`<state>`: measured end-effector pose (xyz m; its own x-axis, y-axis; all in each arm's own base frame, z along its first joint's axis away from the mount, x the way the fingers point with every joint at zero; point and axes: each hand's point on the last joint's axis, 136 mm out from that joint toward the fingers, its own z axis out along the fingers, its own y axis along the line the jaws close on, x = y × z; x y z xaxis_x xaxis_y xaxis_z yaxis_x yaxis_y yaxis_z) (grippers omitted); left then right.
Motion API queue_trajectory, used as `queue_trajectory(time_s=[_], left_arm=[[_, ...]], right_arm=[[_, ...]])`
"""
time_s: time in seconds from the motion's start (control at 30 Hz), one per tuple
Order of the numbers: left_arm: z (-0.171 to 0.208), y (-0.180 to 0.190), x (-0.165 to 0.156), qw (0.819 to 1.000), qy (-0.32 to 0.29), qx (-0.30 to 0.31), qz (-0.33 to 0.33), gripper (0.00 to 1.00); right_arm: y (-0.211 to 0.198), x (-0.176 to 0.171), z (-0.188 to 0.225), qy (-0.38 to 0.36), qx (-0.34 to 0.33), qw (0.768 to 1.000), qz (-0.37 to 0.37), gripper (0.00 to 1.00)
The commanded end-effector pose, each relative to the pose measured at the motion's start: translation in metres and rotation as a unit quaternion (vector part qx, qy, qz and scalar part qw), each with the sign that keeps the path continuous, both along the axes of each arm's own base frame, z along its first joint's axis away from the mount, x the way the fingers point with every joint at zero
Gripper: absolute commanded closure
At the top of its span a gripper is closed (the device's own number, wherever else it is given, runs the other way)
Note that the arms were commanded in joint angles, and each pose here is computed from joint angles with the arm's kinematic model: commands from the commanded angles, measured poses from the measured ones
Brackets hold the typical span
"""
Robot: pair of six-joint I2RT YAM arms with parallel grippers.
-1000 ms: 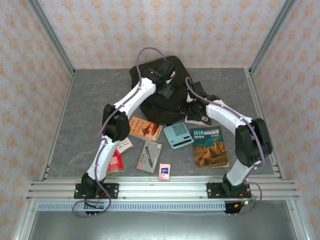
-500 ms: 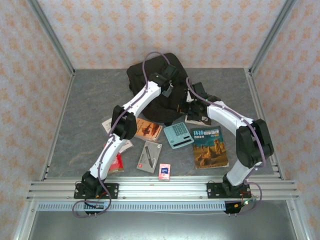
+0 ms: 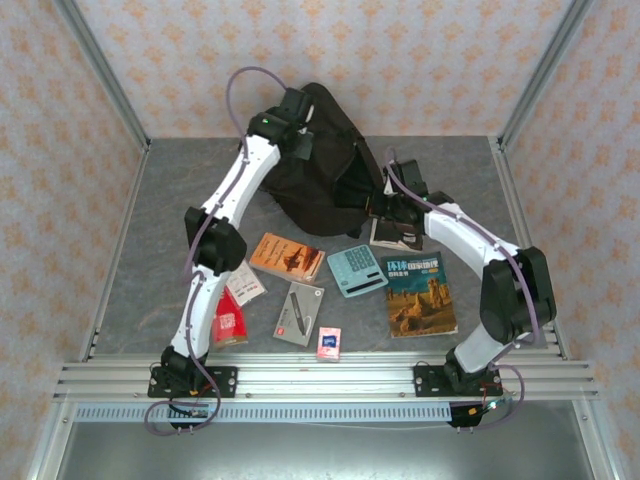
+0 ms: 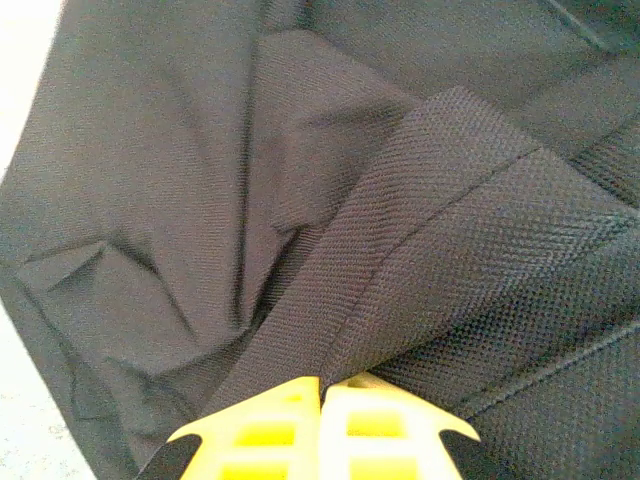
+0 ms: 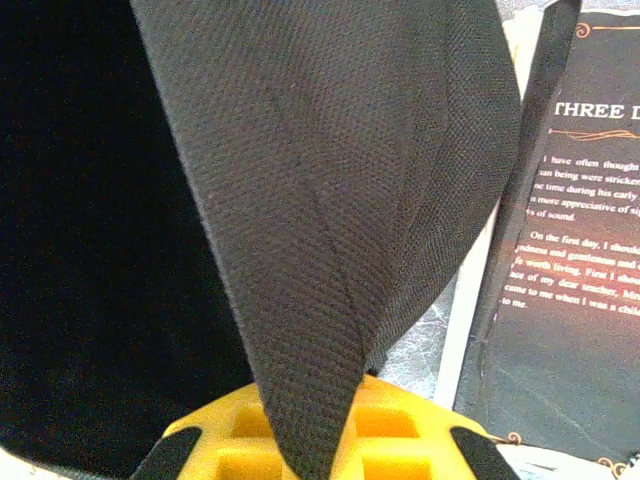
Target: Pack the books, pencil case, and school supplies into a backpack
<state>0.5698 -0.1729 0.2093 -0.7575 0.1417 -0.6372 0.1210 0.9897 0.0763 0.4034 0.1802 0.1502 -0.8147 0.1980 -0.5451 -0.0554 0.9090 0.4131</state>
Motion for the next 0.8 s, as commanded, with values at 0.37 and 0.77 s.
queue_trajectory(time_s=[0.37,0.77], left_arm=[[0.055,-0.024,-0.016,0.978,0.008,-0.208,-0.027,1.0],[0.056,-0.04,-0.031,0.979,0.019,-0.201,-0.038,0.42]], right_arm=[[0.024,0.051,0.033,-0.004,0.088,0.996,0.013,0.71],[0.096,0.082,0.059,0.003,0.28,0.96,0.006,0.69]])
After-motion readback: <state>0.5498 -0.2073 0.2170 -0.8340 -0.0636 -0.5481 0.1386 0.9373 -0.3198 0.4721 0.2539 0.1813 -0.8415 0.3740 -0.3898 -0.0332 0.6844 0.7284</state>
